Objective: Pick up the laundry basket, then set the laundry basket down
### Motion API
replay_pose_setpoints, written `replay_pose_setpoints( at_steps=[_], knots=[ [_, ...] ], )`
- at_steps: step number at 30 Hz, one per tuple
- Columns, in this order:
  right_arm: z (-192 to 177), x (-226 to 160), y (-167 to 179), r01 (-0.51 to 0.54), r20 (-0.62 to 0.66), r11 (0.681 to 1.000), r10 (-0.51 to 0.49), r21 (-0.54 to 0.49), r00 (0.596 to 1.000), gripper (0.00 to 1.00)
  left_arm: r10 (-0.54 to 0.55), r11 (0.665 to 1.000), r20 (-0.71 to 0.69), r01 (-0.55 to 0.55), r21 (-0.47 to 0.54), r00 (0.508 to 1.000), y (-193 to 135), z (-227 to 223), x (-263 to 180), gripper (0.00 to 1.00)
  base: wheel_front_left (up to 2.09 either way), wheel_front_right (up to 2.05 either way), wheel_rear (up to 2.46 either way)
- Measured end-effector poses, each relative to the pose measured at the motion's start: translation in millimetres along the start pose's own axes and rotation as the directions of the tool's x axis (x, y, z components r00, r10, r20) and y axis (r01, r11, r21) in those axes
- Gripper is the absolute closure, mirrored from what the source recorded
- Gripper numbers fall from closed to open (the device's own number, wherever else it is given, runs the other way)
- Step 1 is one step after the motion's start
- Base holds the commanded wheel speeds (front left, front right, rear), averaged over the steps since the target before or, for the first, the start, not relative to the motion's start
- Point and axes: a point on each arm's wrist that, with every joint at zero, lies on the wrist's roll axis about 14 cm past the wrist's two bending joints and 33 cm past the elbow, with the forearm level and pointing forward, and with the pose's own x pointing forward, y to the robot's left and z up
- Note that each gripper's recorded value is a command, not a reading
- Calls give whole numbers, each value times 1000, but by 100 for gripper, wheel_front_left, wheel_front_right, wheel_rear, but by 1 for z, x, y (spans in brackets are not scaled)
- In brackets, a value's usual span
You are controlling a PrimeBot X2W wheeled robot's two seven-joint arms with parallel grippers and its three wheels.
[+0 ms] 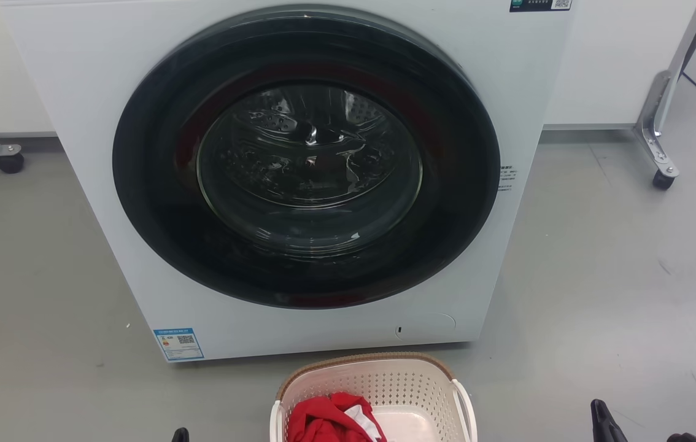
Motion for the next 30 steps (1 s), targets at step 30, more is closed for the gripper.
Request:
replay_pose_setpoints(
  at_steps=[30],
  knots=[
    [7,14,-11,42,-39,899,-28,436,999,100,6,913,-28,-17,-407,1000,11,12,15,100,0,0,0]
  ],
)
